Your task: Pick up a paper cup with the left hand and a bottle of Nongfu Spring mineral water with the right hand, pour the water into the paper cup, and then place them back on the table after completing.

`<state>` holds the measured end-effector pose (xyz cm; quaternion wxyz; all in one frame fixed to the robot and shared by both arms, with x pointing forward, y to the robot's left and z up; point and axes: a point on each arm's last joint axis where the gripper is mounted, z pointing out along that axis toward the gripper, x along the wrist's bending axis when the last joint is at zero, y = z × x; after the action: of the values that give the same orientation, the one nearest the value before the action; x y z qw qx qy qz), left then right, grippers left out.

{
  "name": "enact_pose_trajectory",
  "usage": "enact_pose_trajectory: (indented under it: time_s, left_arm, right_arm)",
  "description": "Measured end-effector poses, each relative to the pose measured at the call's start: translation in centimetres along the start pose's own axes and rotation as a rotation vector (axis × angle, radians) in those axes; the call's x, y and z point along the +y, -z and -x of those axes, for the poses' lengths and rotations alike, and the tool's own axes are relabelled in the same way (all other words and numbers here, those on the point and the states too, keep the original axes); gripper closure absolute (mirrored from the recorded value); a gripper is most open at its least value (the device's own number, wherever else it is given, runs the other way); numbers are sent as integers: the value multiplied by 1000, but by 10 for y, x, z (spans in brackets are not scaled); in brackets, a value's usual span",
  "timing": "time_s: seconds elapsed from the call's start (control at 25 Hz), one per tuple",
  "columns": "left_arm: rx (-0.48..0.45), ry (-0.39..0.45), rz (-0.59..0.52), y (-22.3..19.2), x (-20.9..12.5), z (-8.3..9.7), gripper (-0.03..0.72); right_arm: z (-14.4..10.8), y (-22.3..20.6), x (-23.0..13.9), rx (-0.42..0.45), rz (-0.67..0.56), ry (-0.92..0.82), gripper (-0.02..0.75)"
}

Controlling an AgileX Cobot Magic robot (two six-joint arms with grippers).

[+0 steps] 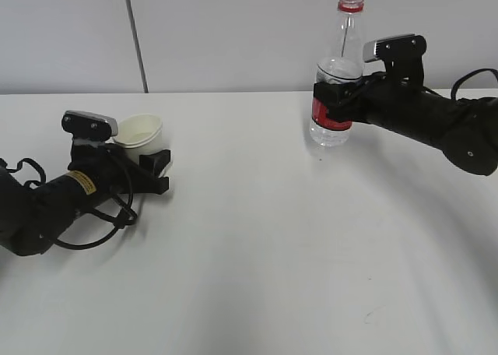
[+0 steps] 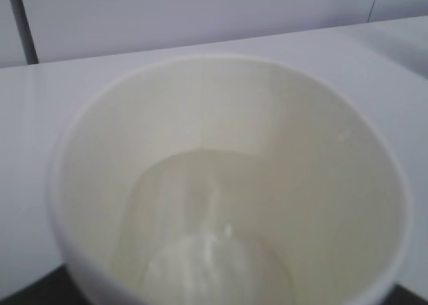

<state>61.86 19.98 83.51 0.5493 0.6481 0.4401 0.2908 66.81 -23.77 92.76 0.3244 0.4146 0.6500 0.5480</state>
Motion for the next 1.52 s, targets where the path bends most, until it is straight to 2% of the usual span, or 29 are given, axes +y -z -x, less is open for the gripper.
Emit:
enact_pose_trajectory:
  time_s: [0.4, 0.68, 0.8, 1.36, 1.52]
  left_arm:
    - [16, 9, 4, -1, 0, -2, 293]
    - [22, 10, -12, -1, -1, -2, 194]
    - [22, 10, -13, -1, -1, -2, 174]
    - [28, -6, -50, 27, 8, 6, 166]
    - [70, -19, -60, 45, 12, 7, 166]
  right_arm:
    - [0, 0, 0, 1, 0, 1, 321]
    - [0, 0, 0, 1, 0, -1, 321]
    - [0, 0, 0, 1, 0, -1, 321]
    - [0, 0, 0, 1, 0, -1, 321]
    - [0, 0, 0, 1, 0, -1, 321]
